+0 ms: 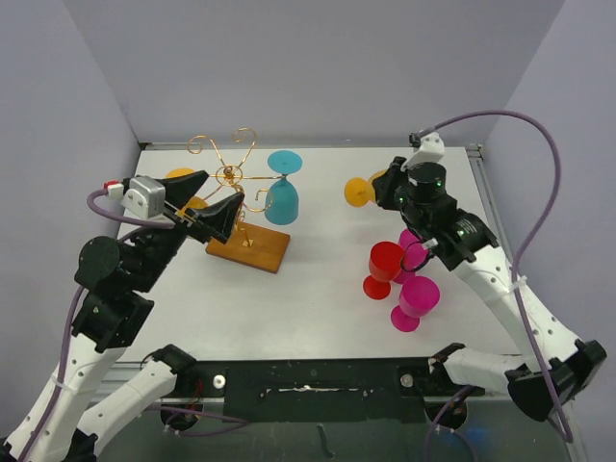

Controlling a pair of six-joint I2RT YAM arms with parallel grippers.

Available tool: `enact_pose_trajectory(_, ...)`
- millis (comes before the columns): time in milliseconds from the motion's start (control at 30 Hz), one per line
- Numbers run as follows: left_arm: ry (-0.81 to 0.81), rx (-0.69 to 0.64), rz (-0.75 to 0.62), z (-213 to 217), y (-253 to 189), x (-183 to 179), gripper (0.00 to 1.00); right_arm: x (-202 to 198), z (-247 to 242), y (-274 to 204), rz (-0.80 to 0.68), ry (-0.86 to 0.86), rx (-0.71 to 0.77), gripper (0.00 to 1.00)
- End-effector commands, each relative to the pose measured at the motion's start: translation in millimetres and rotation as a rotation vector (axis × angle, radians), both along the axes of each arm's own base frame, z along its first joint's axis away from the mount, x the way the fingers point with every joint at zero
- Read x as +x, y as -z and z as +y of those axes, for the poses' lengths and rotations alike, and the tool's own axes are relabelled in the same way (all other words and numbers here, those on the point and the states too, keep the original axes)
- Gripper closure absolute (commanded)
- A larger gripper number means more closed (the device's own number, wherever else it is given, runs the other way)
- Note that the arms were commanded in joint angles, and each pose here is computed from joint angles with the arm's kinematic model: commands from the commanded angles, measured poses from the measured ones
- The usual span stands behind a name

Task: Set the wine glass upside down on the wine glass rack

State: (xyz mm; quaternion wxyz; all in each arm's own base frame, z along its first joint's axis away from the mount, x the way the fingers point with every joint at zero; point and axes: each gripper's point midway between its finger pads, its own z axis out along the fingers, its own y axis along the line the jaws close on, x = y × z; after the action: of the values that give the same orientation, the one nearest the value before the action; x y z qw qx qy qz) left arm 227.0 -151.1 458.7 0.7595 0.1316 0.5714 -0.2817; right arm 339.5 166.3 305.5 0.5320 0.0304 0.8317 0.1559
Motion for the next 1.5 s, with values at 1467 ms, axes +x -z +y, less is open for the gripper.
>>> enact_pose_trajectory(1467,0.390,-0.887,0.338,-130,-47,50,0.34,-107,39,-205,-0.797,-0.503,0.788,1.00)
